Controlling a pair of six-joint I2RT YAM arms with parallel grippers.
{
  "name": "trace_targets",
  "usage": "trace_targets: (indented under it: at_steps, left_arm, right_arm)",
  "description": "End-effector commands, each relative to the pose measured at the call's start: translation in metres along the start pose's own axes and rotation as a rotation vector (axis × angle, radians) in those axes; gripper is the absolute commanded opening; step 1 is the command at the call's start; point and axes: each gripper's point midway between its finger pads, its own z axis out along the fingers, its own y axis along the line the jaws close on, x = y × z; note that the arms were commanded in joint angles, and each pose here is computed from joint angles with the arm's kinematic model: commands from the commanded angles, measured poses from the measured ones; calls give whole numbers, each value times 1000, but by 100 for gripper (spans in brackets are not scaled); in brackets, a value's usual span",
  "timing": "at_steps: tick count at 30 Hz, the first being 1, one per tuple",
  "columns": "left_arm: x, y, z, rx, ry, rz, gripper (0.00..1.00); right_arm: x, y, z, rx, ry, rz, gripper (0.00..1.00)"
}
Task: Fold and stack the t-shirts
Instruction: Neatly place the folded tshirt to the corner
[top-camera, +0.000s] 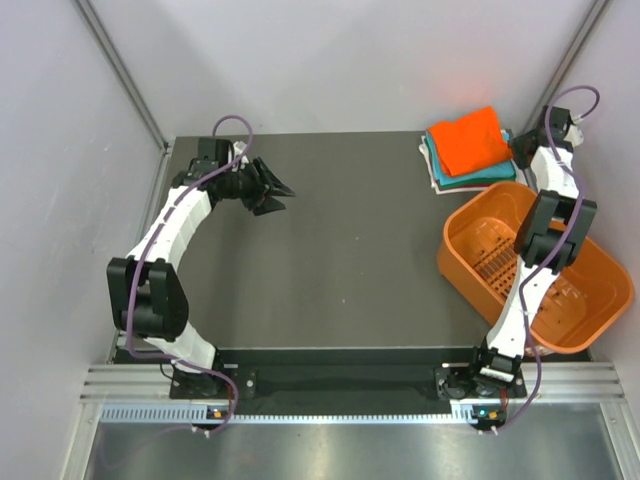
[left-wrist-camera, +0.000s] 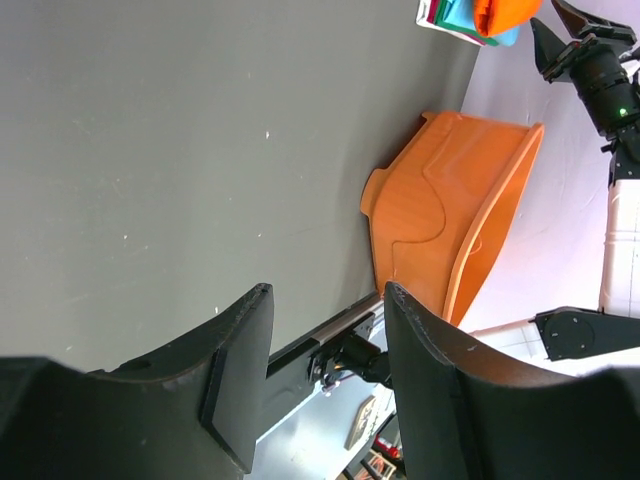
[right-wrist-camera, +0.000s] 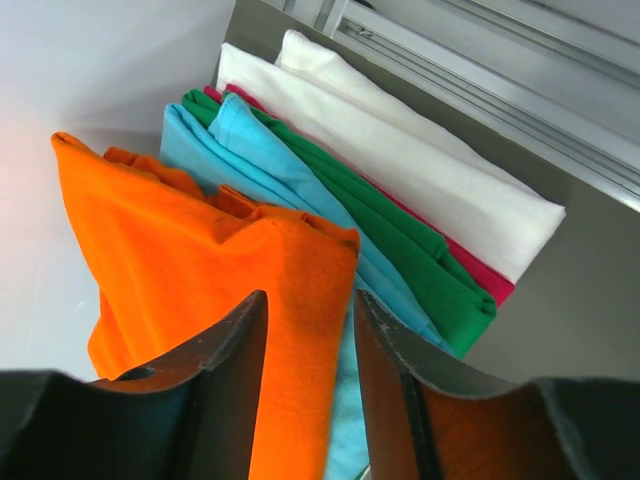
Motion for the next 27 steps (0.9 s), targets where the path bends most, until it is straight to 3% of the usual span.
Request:
trace_targets:
  at_steps: [1, 14, 16, 20, 27]
  left_arm:
    - [-5, -14, -8, 28, -9, 30, 53]
    - [-8, -11, -8, 11, -5, 29, 53]
    - [-8, -10, -8, 7, -5, 29, 53]
    - [-10, -9, -7, 2, -6, 20, 52]
    - [-11, -5, 2, 6, 13, -12, 52]
  right_arm:
    - [-13, 4, 4, -25, -46, 18, 39]
    - [-4, -2, 24, -20, -18, 68, 42]
    - [-3, -2, 27, -21, -19, 76, 36]
    - [-4, -2, 23, -14, -24, 74, 1]
    - [-4, -7, -13, 29, -22, 74, 0]
